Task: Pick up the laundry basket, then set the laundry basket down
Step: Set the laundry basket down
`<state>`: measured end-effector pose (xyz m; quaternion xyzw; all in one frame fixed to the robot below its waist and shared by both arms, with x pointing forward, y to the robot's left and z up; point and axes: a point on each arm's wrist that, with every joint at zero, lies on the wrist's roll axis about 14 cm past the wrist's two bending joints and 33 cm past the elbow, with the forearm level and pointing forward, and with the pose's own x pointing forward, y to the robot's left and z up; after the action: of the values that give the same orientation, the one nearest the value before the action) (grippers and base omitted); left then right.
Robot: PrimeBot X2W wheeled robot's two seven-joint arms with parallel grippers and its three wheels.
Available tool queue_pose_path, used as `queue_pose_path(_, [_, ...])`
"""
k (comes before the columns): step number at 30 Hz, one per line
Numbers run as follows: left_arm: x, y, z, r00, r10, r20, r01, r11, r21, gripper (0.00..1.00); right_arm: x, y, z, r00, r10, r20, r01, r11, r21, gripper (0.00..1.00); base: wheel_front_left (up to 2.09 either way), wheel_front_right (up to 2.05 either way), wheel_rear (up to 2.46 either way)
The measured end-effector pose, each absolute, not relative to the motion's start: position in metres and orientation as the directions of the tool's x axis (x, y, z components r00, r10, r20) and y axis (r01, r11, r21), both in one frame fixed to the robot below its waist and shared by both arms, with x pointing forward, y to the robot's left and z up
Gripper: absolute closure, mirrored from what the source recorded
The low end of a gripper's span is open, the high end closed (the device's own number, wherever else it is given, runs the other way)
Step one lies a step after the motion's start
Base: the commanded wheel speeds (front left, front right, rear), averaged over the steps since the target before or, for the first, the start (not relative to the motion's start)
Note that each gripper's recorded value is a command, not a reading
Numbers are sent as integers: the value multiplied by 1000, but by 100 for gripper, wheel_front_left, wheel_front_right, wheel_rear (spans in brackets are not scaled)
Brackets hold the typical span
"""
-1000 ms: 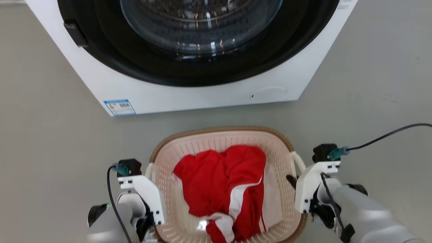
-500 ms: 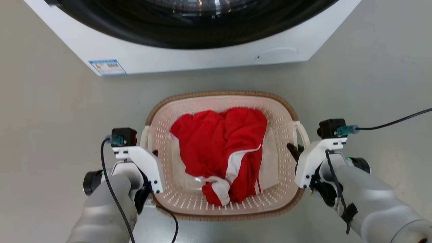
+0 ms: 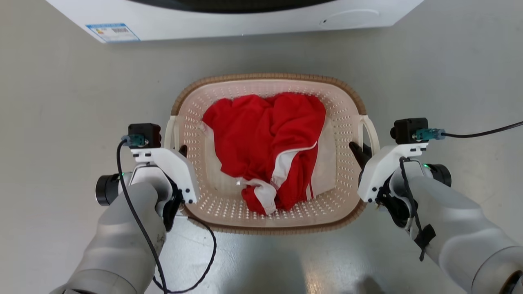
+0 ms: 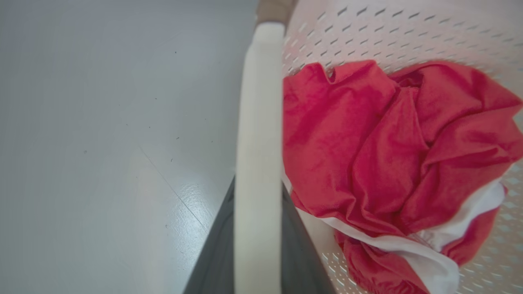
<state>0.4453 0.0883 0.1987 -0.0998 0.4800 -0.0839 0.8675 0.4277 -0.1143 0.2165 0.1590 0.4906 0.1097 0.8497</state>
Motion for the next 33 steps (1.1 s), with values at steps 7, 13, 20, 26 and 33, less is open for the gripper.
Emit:
queue_pose_path(7, [452, 89, 184, 531, -231, -816, 37, 967, -250, 100, 434, -114, 200, 497, 342, -797, -29, 925, 379, 100, 0, 0, 0])
queue_pose_path(13, [453, 92, 172, 524, -217, -824, 21, 970, -242, 100, 438, -110, 188, 494, 349, -797, -33, 923, 384, 100, 0, 0, 0])
queue_pose_path(20, [453, 94, 158, 509, -210, -834, 10, 971, -239, 100, 440, -107, 174, 482, 355, -801, -26, 920, 392, 100, 0, 0, 0])
queue_pose_path(26, [452, 94, 148, 495, -208, -844, 7, 972, -235, 100, 434, -107, 162, 461, 355, -813, -11, 919, 395, 100, 0, 0, 0])
queue_pose_path(33, [450, 94, 139, 481, -203, -853, 4, 973, -229, 100, 434, -106, 154, 449, 358, -819, -9, 918, 396, 100, 0, 0, 0])
